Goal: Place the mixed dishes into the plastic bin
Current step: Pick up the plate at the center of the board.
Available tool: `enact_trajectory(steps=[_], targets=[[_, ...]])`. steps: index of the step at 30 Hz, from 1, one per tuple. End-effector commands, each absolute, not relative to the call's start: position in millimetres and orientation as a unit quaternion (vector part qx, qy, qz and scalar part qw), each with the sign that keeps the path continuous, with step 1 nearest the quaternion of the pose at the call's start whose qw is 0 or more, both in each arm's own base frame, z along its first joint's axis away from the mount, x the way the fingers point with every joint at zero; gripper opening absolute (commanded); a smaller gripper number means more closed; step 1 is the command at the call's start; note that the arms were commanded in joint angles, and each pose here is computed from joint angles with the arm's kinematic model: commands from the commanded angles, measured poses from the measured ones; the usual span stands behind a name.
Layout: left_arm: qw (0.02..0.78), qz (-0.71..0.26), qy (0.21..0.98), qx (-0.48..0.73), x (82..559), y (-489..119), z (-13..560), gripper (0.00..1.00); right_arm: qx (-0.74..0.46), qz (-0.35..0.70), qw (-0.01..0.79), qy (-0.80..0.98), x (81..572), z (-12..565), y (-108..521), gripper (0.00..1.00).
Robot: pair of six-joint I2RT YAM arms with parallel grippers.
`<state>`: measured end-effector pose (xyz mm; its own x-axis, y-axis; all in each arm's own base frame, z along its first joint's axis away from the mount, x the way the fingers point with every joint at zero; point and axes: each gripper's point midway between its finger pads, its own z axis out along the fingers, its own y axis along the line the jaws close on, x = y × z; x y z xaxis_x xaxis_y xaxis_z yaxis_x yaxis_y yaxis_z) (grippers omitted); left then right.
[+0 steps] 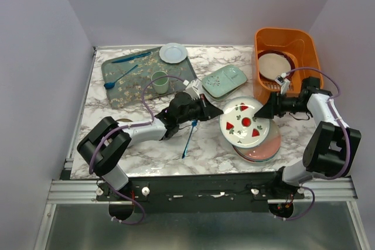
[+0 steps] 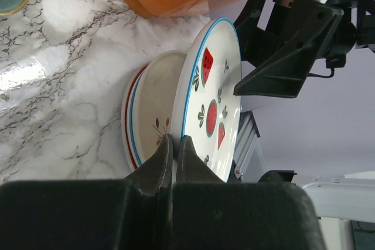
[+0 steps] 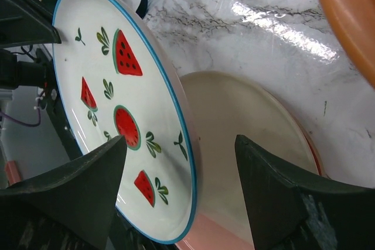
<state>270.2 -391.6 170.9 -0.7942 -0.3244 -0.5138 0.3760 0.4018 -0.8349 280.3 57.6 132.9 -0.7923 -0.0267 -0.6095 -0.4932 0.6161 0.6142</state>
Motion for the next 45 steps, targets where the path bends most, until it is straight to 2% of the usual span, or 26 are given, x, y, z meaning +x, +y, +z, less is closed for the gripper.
enact_trajectory(steps=[1, 6, 10, 13, 14, 16, 17, 19, 20, 23, 24, 27, 28, 31, 34, 39, 40, 45], targets=[[0.366, -0.629, 0.686, 0.025, 269.2, -395.5, 254.1, 0.00, -0.146, 0.455, 0.268, 0.836, 276.1, 140.0, 67.6, 0.82], [0.368, -0.638, 0.676, 0.022, 270.6, -396.4, 262.5, 0.00, -0.144, 0.492, 0.260, 0.818, 270.5, 151.0, 75.5, 0.79], [0.369, -0.641, 0.672, 0.023, 271.2, -397.1, 267.5, 0.00, -0.145, 0.528, 0.265, 0.794, 267.6, 166.8, 82.8, 0.70], [0.370, -0.642, 0.672, 0.023, 270.8, -396.6, 268.2, 0.00, -0.147, 0.543, 0.264, 0.783, 264.9, 173.8, 85.6, 0.56], [0.370, -0.642, 0.672, 0.023, 270.7, -396.5, 267.8, 0.00, -0.153, 0.549, 0.271, 0.776, 265.2, 176.7, 86.8, 0.47], [0.371, -0.641, 0.672, 0.024, 270.6, -395.4, 267.0, 0.00, -0.147, 0.562, 0.266, 0.769, 262.9, 184.3, 88.6, 0.38], [0.371, -0.642, 0.670, 0.025, 270.2, -395.3, 268.4, 0.00, -0.155, 0.567, 0.276, 0.760, 263.1, 187.6, 89.8, 0.29], [0.371, -0.643, 0.670, 0.026, 269.7, -394.8, 268.7, 0.00, -0.149, 0.580, 0.271, 0.754, 260.0, 195.5, 91.9, 0.18], [0.372, -0.643, 0.669, 0.028, 269.5, -394.8, 268.9, 0.00, -0.157, 0.582, 0.282, 0.746, 260.7, 198.4, 92.6, 0.09], [0.371, -0.642, 0.670, 0.030, 268.8, -393.7, 268.0, 0.00, -0.155, 0.588, 0.294, 0.737, 258.7, 210.7, 93.6, 0.00], [0.372, -0.641, 0.670, 0.030, 269.4, -392.5, 267.2, 0.00, -0.155, 0.587, 0.300, 0.736, 258.6, 213.0, 92.4, 0.01], [0.385, -0.634, 0.670, 0.029, 271.5, -385.7, 268.8, 0.21, -0.163, 0.580, 0.323, 0.730, 257.1, 225.3, 91.2, 0.01], [0.389, -0.629, 0.672, 0.029, 270.9, -382.4, 270.9, 0.40, -0.165, 0.577, 0.331, 0.728, 256.8, 229.3, 90.6, 0.00], [0.415, -0.597, 0.685, 0.034, 274.4, -371.8, 275.6, 0.65, -0.171, 0.571, 0.353, 0.721, 256.8, 240.3, 88.6, 0.00], [0.443, -0.557, 0.701, 0.046, 277.9, -360.2, 276.2, 0.78, -0.171, 0.568, 0.364, 0.718, 258.1, 246.9, 86.2, 0.00], [0.506, -0.496, 0.701, 0.075, 275.1, -328.8, 299.6, 0.91, -0.171, 0.561, 0.388, 0.711, 261.0, 262.2, 81.1, 0.00], [0.511, -0.477, 0.712, 0.073, 276.4, -322.1, 295.2, 0.96, -0.174, 0.558, 0.395, 0.708, 262.4, 267.0, 79.8, 0.00], [0.556, -0.422, 0.710, 0.091, 275.3, -289.7, 307.2, 0.99, -0.174, 0.553, 0.422, 0.697, 266.7, 288.2, 74.2, 0.01]])
